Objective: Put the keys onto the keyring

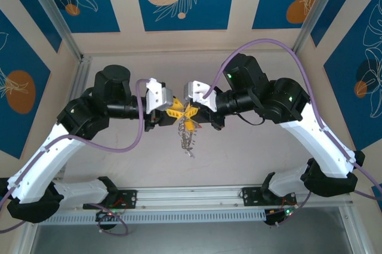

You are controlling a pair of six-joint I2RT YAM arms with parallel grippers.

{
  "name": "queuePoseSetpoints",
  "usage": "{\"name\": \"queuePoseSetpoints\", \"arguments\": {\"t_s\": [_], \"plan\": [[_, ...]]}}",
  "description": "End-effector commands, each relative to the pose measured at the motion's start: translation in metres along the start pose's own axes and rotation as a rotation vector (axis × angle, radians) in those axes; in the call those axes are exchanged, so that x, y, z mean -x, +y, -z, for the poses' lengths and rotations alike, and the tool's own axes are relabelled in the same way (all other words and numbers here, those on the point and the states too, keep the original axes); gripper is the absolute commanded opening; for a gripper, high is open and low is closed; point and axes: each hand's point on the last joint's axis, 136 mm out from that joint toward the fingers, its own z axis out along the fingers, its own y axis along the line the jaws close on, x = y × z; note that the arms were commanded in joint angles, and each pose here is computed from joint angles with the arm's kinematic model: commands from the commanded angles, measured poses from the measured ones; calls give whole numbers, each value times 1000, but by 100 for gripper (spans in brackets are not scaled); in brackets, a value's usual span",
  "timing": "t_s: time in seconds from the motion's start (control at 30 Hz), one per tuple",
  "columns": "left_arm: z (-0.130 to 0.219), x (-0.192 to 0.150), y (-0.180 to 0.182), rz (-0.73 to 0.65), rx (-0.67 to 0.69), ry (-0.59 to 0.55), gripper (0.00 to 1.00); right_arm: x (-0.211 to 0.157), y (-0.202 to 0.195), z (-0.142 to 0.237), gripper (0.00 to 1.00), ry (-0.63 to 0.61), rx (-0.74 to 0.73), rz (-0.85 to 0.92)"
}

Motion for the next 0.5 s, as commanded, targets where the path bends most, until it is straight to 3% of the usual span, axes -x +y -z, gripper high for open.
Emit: {"name": "queuePoseSetpoints", "arguments": {"t_s": [0.0,0.1,0.27,0.37,0.47], "plan": [[-3,3,-4,-14,-30,-17,12,16,7,4,0,-55,29,41],[-4,3,-4,-14,-29,-22,0,15,7,1,0,-52,34,38],[0,8,-4,-18,-14,-57,0,16,7,3,1,-73,25,47],[5,17,-3,-13,11,-124,0,15,6,6,15,-97,-2,48],[9,24,-4,8,12,-180,0,12,6,7,18,-116,-21,41]]}}
